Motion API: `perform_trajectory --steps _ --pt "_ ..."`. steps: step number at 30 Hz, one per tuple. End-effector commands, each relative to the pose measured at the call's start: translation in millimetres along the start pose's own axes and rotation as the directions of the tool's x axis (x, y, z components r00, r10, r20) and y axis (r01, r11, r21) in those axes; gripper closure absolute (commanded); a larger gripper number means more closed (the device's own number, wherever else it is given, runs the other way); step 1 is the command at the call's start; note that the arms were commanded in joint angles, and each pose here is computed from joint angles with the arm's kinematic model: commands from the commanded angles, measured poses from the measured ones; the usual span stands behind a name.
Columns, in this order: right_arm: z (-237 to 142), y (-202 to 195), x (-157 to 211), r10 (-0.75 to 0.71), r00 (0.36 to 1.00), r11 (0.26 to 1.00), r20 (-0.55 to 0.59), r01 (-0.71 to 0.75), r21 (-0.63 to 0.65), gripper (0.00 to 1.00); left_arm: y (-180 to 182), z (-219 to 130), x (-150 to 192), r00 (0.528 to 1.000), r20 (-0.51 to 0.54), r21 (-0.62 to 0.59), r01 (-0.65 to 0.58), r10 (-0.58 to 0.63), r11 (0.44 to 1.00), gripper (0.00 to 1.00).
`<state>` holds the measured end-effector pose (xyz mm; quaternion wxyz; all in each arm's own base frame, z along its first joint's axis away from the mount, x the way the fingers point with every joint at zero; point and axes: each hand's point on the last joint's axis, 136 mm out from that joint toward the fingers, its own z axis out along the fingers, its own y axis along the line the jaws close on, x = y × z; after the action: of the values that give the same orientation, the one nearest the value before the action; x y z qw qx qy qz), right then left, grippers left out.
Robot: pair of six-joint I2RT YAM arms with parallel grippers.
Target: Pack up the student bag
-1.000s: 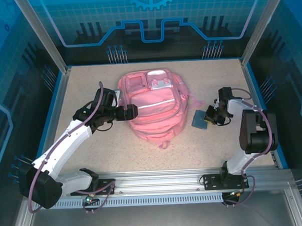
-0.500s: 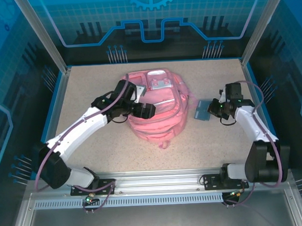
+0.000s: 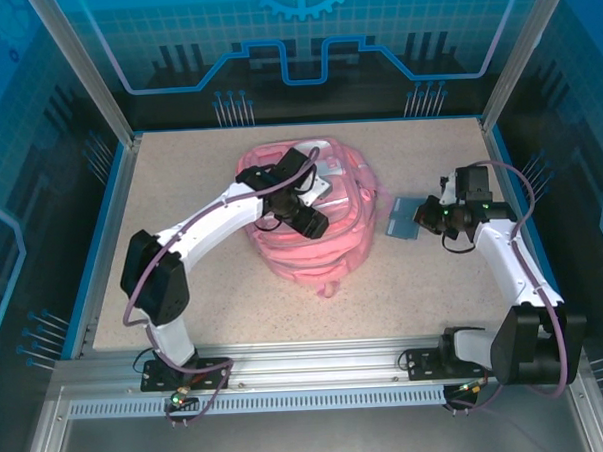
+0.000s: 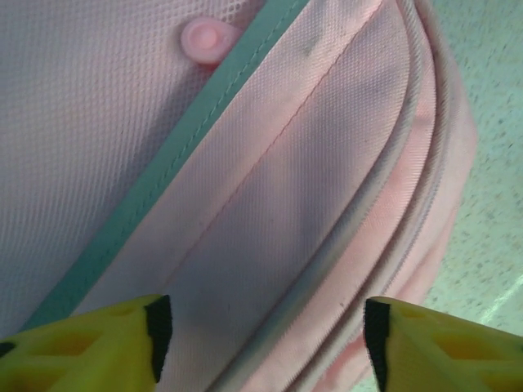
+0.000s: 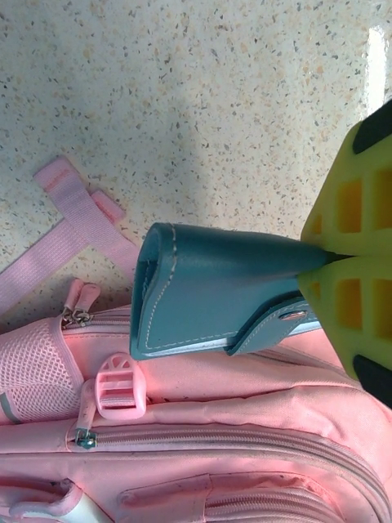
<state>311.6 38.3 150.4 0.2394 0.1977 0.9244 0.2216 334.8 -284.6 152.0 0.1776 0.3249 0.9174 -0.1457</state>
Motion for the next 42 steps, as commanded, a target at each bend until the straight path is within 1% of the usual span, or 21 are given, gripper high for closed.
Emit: perform_trajectory --steps 1,4,6,10,14,17,18,22,25,28,30,33,35,38,42 --pt "-6.2 14.5 1.9 -0.005 1.0 0.999 -0.008 0.004 -0.049 0.94 -4.6 2.9 -0.6 0.998 -0.037 0.028 -0.045 0.046 0.999 0.45" --pt "-5.7 14.5 3.4 -0.005 1.0 0.999 -0.012 0.004 -0.052 0.94 -4.3 7.2 -2.8 0.998 -0.044 0.029 -0.052 0.053 0.998 0.54" --pt "-5.1 14.4 4.2 -0.005 1.0 0.999 -0.013 0.005 -0.053 0.94 -0.3 9.4 -4.6 0.997 -0.046 0.008 -0.054 0.054 0.999 0.58" --pt "-3.5 15.5 5.4 -0.006 1.0 0.998 -0.019 0.005 -0.058 0.94 6.2 8.7 -9.1 0.998 -0.047 -0.031 -0.048 0.047 0.998 0.7" --pt "-4.1 16.5 5.2 -0.006 1.0 0.998 -0.017 0.005 -0.06 0.94 8.9 4.9 -14.5 0.998 -0.025 -0.049 -0.05 0.049 0.998 0.87" --pt "-5.8 17.5 5.1 -0.007 1.0 0.998 -0.013 0.006 -0.062 0.94 12.6 -1.8 -20.1 0.998 0.007 -0.082 -0.054 0.055 0.995 0.98" --pt "-6.5 17.1 5.3 -0.007 1.0 0.998 -0.012 0.006 -0.059 0.94 14.0 -6.6 -23.5 0.998 0.029 -0.094 -0.052 0.055 0.994 1.0" --pt "-12.1 19.3 4.5 -0.012 1.0 0.998 -0.001 0.012 -0.062 0.94 14.9 -29.4 -35.7 0.989 0.133 -0.13 -0.047 0.064 0.99 1.0" --pt "-20.1 30.1 3.3 -0.032 0.999 0.993 0.013 0.034 -0.109 0.94 15.4 -53.5 -47.7 0.97 0.233 -0.156 -0.027 0.064 0.987 1.0" --pt "-29.7 52.6 3.5 -0.064 0.998 0.973 0.019 0.066 -0.222 0.93 12.1 -74.6 -60.9 0.944 0.325 -0.154 -0.003 0.054 0.988 1.0" --pt "-37.1 73.9 6.0 -0.09 0.996 0.94 0.012 0.089 -0.328 0.93 7.6 -85.5 -71.0 0.923 0.383 -0.133 0.015 0.037 0.991 1.0" --pt "-42.7 99.0 13.0 -0.141 0.99 0.907 -0.001 0.129 -0.401 0.92 -1.9 -99.7 -88.0 0.887 0.462 -0.106 0.027 0.025 0.994 1.0" --pt "-41.6 113.3 19.6 -0.167 0.986 0.898 -0.016 0.145 -0.416 0.92 -8.0 -106.8 -99.1 0.865 0.501 -0.093 0.03 0.021 0.995 1.0" --pt "-30.9 128.0 29.3 -0.164 0.985 0.896 -0.061 0.123 -0.426 0.92 -15.0 -113.8 -113.7 0.839 0.545 -0.077 0.034 0.013 0.996 1.0" --pt "-7.0 134.4 36.3 -0.096 0.988 0.924 -0.124 0.042 -0.38 0.93 -23.0 -110.4 -122.4 0.839 0.543 -0.066 0.02 0.019 0.998 1.0"
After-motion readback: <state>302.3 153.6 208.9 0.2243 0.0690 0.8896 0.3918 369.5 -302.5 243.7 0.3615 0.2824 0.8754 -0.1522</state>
